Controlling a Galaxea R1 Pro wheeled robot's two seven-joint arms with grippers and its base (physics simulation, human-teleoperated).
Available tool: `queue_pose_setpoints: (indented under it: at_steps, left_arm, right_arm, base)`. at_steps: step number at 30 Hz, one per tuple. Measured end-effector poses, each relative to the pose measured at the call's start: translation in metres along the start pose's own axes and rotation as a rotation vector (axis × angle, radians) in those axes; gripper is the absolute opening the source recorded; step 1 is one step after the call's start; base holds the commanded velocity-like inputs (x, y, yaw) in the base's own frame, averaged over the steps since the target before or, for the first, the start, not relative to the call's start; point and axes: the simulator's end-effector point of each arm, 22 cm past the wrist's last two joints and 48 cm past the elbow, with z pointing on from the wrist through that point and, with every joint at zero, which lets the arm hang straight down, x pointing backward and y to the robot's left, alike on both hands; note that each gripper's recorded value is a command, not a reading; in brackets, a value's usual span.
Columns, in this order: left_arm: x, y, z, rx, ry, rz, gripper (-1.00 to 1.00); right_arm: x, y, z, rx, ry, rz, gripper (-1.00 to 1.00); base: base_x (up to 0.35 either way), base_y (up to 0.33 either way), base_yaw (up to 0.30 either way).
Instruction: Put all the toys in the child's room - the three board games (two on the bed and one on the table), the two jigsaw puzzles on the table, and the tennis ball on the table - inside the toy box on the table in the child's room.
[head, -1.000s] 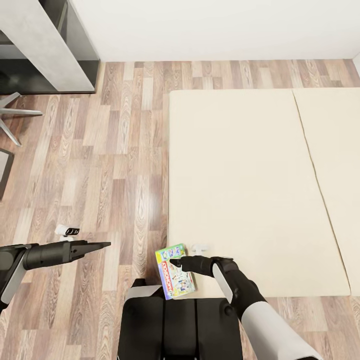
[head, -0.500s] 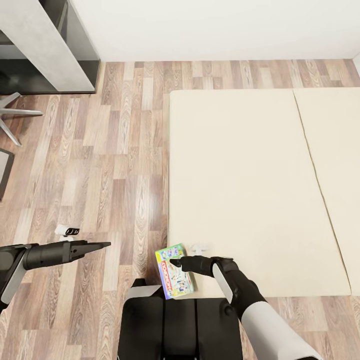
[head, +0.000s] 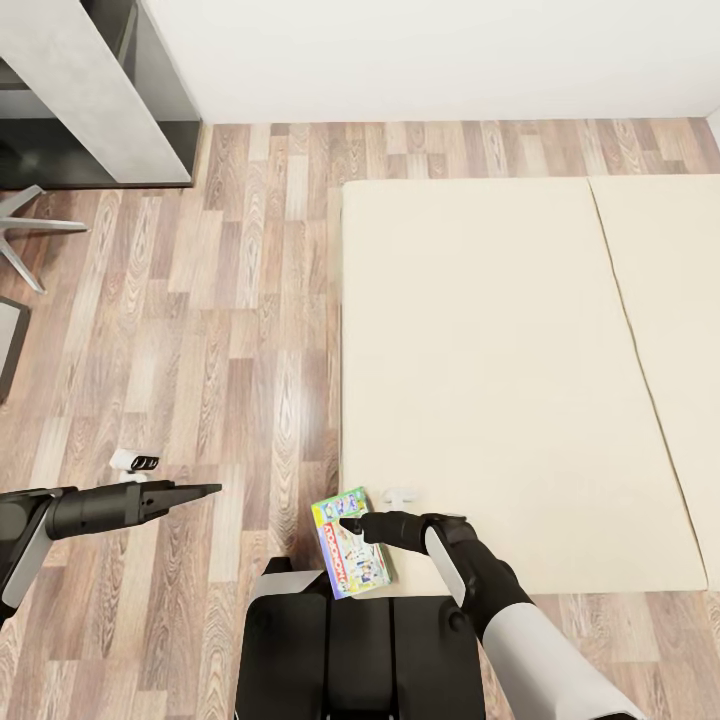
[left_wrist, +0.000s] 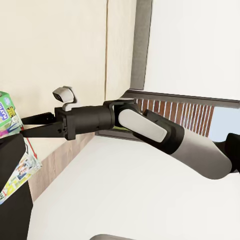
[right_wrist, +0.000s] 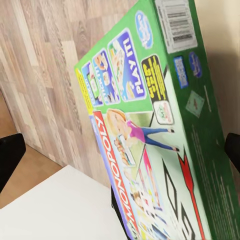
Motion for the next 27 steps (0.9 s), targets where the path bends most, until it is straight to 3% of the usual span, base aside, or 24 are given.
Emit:
queue_pose_setpoints:
  at_steps: [27]
  left_arm:
    - [0.0003,0.0001,0.0,0.0,0.0,-0.001,1.0]
  right_arm:
    - [0.0,-0.0008,-0.0002,0.002,0.0,-0.003,1.0]
  base:
    - [0.0,0.0,0.0]
